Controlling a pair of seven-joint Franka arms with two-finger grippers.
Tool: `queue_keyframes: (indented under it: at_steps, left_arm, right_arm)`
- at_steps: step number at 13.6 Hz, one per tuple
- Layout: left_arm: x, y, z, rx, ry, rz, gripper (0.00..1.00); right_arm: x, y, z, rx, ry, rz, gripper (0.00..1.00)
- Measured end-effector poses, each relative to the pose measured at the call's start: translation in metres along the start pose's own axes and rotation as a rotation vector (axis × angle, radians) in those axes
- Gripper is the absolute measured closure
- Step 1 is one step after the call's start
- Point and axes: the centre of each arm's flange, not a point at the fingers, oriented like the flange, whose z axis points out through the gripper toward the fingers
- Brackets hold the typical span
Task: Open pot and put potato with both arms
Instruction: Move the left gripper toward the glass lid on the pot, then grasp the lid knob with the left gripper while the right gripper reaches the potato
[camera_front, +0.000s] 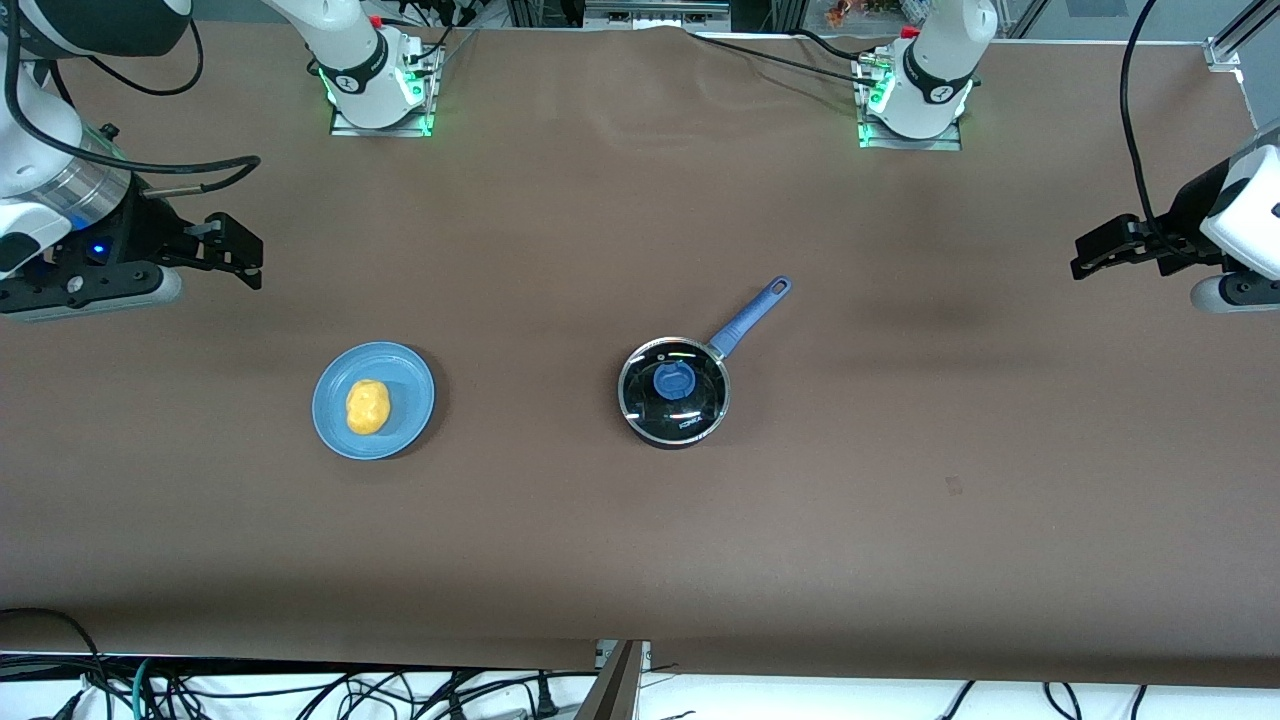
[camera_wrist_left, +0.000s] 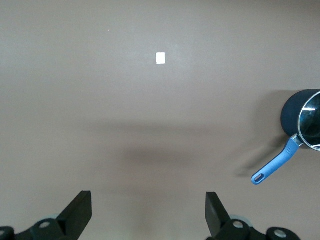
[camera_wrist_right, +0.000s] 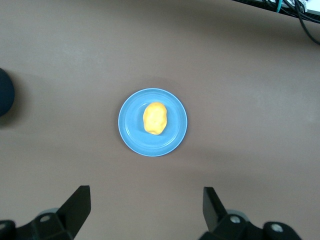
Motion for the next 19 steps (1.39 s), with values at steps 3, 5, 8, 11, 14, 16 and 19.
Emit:
queue_keyframes:
  at_steps: [3,5,8,11,14,16,19]
  left_arm:
    - [0.000,0.000,0.001,0.000,-0.002,0.001,0.00]
    - [0.000,0.001,0.001,-0.001,-0.003,0.001,0.00]
    - [-0.001,0.009,0.002,-0.021,-0.008,0.007,0.00]
    - [-0.003,0.061,0.011,-0.027,0.006,-0.002,0.00]
    - [0.000,0.143,0.040,-0.042,0.029,-0.004,0.00]
    - [0.004,0.192,0.074,-0.042,0.030,-0.014,0.00]
    - [0.013,0.253,0.137,-0.060,0.012,0.013,0.00]
  right_arm:
    - [-0.007,0.005,0.003,0.000,-0.052,0.010,0.00]
    - [-0.008,0.006,0.002,0.000,-0.053,0.010,0.00]
    - [-0.008,0.006,0.001,0.000,-0.051,0.010,0.00]
    - [-0.008,0.006,0.000,0.000,-0.049,0.010,0.00]
    - [-0.008,0.006,0.000,0.000,-0.049,0.010,0.00]
    - [-0.008,0.006,0.000,0.000,-0.050,0.010,0.00]
    - [-0.008,0.006,-0.001,0.000,-0.049,0.010,0.00]
